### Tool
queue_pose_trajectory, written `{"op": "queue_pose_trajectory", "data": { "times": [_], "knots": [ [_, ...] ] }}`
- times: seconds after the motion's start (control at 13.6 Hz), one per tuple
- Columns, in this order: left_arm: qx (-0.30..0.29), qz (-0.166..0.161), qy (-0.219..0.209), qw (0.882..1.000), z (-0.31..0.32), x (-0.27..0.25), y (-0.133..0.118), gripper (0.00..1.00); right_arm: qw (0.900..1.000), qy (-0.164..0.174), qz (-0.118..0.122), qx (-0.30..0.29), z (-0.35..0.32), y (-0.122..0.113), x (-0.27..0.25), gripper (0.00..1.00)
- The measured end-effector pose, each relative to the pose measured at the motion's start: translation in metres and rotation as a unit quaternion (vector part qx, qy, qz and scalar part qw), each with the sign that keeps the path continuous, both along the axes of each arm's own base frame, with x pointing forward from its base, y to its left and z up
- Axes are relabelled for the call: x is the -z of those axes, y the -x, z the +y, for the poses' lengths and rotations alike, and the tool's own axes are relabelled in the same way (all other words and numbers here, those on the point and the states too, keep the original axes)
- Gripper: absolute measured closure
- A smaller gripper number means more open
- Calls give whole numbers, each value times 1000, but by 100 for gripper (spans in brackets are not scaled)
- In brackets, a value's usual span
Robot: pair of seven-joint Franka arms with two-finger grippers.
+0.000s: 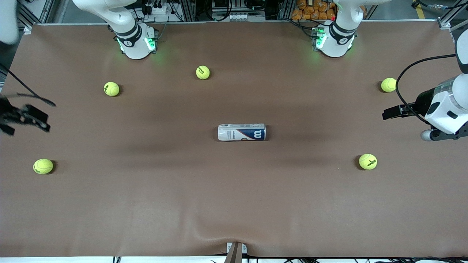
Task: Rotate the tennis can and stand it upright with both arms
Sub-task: 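Reach the left gripper toward the can's bottom end and grasp it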
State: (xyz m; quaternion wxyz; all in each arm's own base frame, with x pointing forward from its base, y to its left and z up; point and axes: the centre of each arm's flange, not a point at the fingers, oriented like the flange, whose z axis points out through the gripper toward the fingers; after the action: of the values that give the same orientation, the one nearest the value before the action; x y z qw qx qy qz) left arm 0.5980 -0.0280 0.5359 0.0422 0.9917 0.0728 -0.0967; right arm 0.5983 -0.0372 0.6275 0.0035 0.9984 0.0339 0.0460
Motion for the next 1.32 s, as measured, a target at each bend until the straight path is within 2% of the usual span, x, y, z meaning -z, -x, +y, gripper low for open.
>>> {"op": "queue_pose_trajectory", "data": {
  "times": [0.22,0.51,0.66,0.88,1.03,1.32],
  "knots": [
    [-14,12,66,998,-6,11,-5,0,999,-12,24,34,-9,27,-20,0],
    [-2,19,170,985,37,48,-20,0,996,-18,59,66,-14,53,-34,0],
    [-8,27,233,972,54,79,-27,0,994,-20,69,80,-18,62,-38,0],
    [-37,45,338,939,54,127,-31,0,993,-20,80,89,-13,71,-42,0],
    [-53,54,380,922,45,146,-30,0,993,-20,80,88,-11,74,-44,0],
    [-54,51,431,899,18,180,-22,0,993,-19,80,84,-12,72,-38,0]
  ]
}}
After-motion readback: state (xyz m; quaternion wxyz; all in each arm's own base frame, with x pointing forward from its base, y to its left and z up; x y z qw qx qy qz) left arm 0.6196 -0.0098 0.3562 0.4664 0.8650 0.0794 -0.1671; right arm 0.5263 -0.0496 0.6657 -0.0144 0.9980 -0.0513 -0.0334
